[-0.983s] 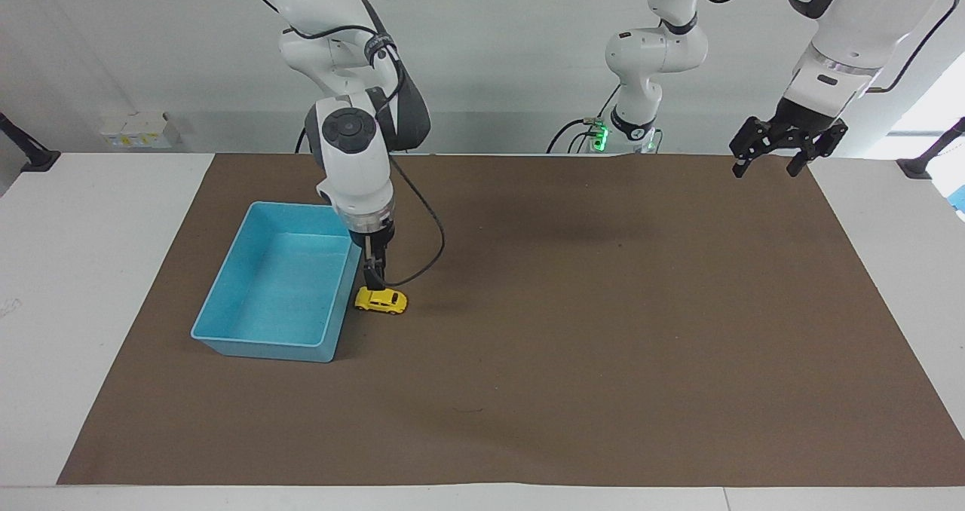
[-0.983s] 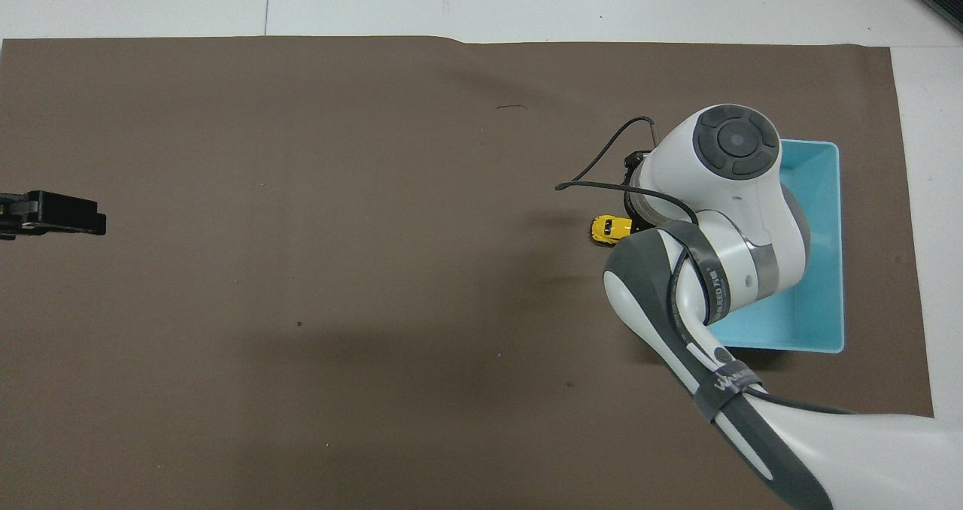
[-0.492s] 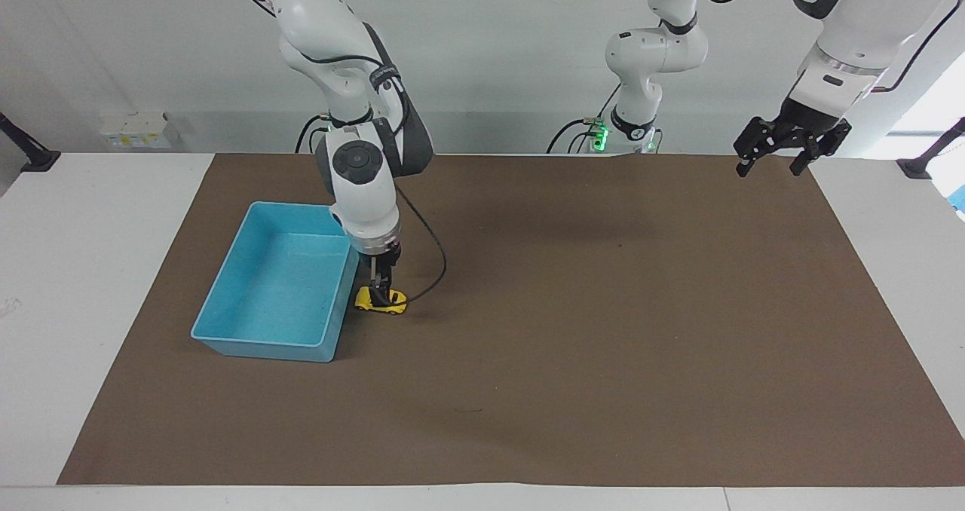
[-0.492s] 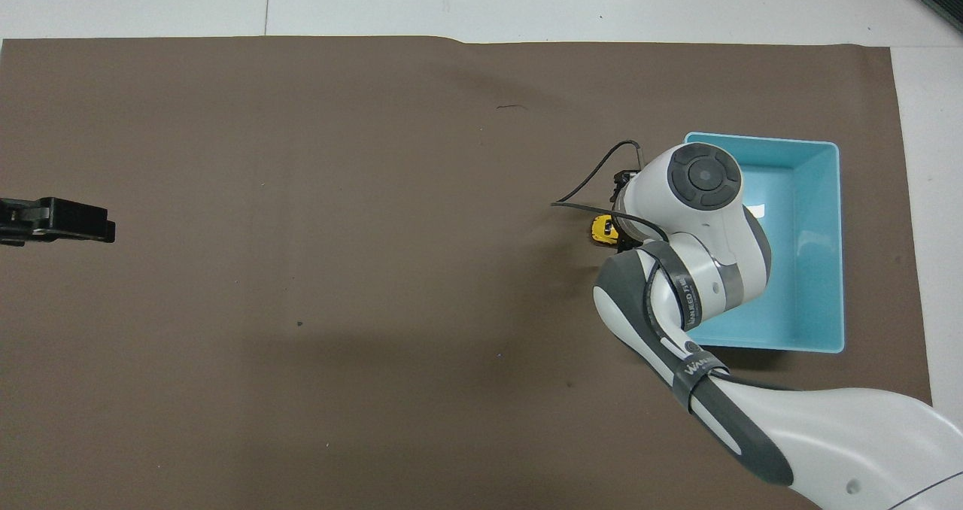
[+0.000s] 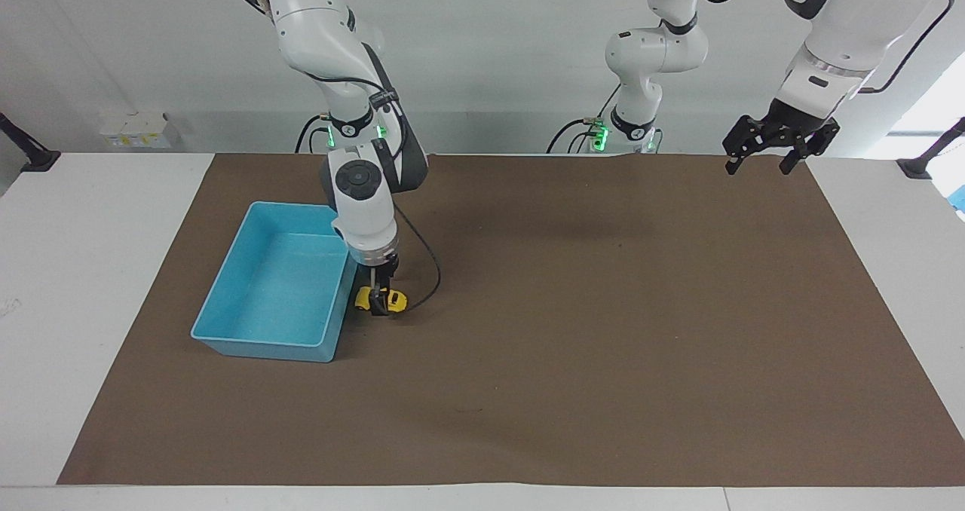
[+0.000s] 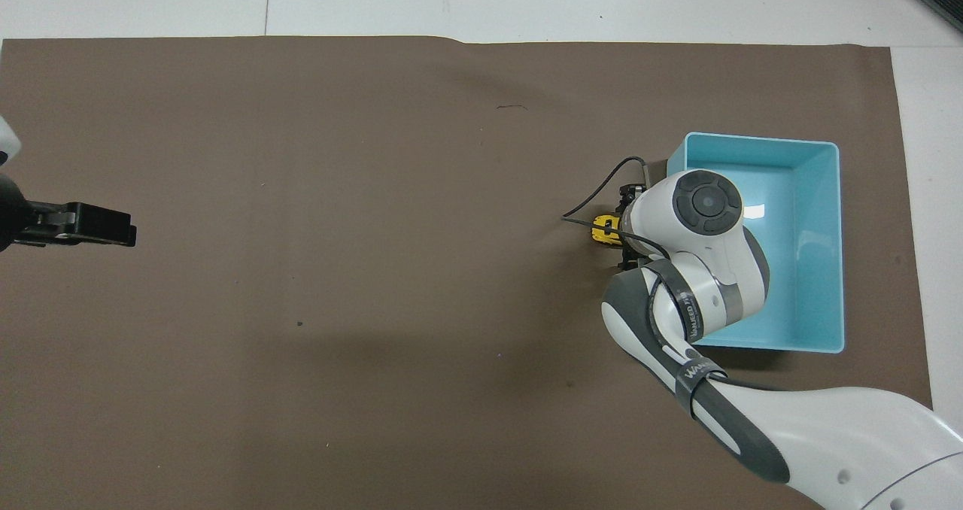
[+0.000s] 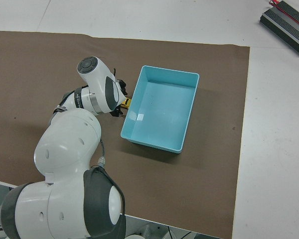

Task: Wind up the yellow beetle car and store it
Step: 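Close the right gripper on the yellow car beside the bin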

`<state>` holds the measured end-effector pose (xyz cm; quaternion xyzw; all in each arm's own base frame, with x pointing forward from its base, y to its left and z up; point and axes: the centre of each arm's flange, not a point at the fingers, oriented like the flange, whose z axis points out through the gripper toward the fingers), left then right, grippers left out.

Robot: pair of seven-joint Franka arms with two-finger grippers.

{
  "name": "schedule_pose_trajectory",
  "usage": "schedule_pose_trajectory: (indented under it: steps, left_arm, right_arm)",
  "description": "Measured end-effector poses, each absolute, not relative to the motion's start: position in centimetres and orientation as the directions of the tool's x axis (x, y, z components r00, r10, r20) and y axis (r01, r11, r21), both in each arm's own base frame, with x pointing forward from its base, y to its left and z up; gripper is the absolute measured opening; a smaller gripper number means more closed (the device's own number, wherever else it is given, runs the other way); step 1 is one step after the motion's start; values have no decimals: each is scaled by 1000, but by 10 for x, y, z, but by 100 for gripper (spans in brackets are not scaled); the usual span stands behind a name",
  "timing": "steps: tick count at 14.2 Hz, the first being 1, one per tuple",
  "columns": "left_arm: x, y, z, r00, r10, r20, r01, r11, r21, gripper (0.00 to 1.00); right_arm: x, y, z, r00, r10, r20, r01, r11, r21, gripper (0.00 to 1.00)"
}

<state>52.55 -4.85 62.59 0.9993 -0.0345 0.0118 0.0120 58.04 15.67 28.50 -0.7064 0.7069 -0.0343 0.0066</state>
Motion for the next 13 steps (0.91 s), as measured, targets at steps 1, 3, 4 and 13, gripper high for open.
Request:
schedule_pose_trajectory:
  steps: [1, 3, 4, 13]
  left_arm:
    - [526, -49, 626, 997, -69, 24, -69, -997, 23, 100]
    - [526, -47, 626, 998, -66, 24, -67, -997, 24, 100]
    - [526, -47, 626, 998, -65, 24, -66, -998, 24, 100]
    - [526, -47, 627, 998, -65, 27, -65, -998, 24, 100]
  right_arm:
    - [579, 157, 283, 1, -999, 41, -998, -3, -57, 90]
    - [579, 159, 285, 10, -999, 43, -998, -13, -66, 66]
    - [579, 162, 287, 17, -999, 44, -997, -20, -69, 56]
    - [587, 179, 317, 41, -997, 70, -998, -45, -54, 50]
